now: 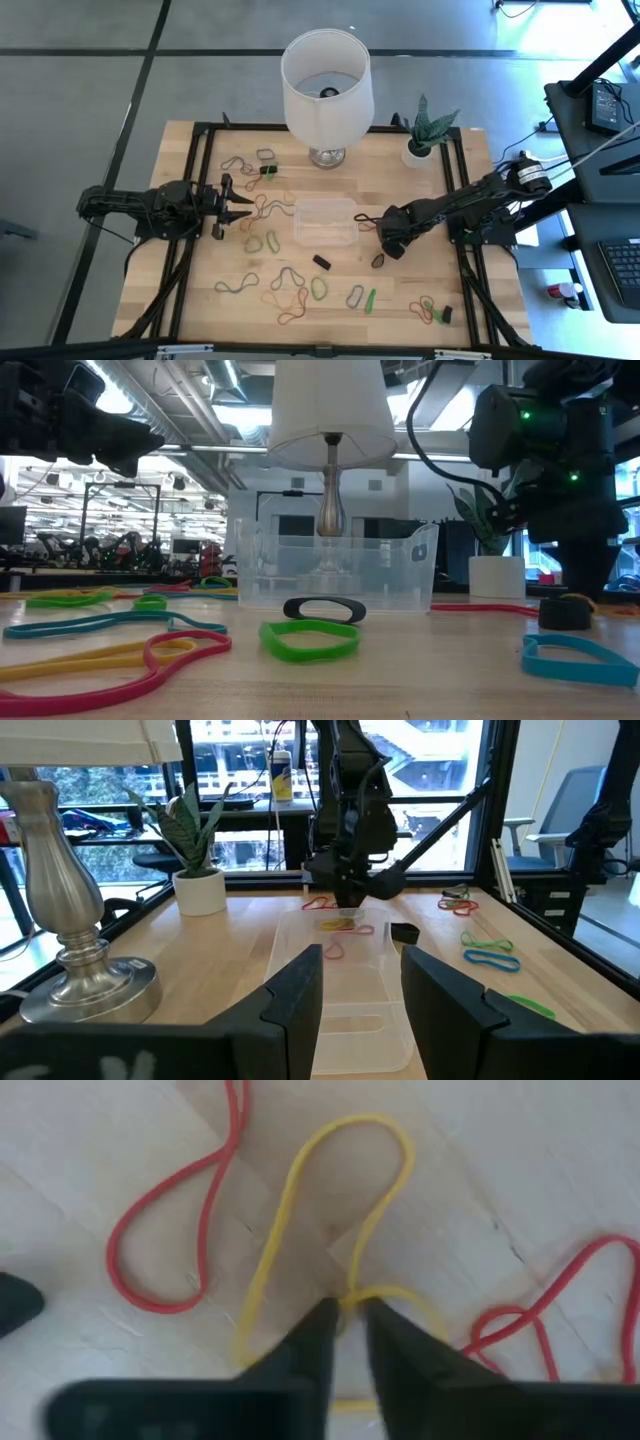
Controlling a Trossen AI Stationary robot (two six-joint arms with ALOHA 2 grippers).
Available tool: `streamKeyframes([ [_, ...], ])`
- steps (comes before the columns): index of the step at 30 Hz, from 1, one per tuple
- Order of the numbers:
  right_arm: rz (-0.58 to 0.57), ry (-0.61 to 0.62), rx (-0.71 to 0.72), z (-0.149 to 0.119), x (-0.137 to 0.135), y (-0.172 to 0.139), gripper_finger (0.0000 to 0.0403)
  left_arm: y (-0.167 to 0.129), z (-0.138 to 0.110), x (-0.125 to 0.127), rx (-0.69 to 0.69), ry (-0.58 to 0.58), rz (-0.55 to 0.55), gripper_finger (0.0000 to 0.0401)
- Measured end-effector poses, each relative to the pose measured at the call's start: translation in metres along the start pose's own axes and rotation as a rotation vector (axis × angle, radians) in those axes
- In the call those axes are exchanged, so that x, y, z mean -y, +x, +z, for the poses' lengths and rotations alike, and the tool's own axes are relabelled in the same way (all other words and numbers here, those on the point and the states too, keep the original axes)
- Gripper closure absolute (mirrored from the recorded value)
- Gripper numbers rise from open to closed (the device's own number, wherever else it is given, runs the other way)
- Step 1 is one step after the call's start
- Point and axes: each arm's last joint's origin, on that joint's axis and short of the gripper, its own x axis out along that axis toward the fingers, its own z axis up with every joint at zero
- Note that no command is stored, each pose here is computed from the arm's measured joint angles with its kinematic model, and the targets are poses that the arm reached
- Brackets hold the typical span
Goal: Pick and place rubber bands into bin
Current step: Put the yellow rubber band into the container
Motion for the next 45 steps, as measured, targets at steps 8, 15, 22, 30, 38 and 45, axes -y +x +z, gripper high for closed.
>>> streamKeyframes([
  [8, -0.036, 0.076, 0.052, -0.003, 0.007, -0.054, 0.0398, 0.0, 0.0, 0.0, 0.001, 0.0, 0.0, 0.027],
  [15, -0.099, 0.073, 0.194, 0.0, 0.004, -0.15, 0.0401, 0.0, 0.0, 0.0, 0.001, 0.0, -0.004, 0.027],
  [22, 0.04, 0.017, 0.457, 0.024, -0.015, -0.229, 0.0402, 0.0, 0.0, 0.0, 0.002, 0.0, -0.005, 0.027],
  [30, 0.102, -0.172, 0.651, 0.071, -0.065, -0.257, 0.0403, 0.0, 0.0, 0.0, 0.002, 0.0, -0.004, 0.027],
  [38, 0.055, -0.342, 0.564, 0.131, -0.117, -0.196, 0.0403, 0.0, 0.0, 0.0, 0.001, 0.0, -0.004, 0.027],
  [45, 0.026, -0.426, 0.329, 0.167, -0.138, -0.114, 0.0403, 0.0, 0.0, 0.0, 0.001, 0.0, -0.004, 0.027],
])
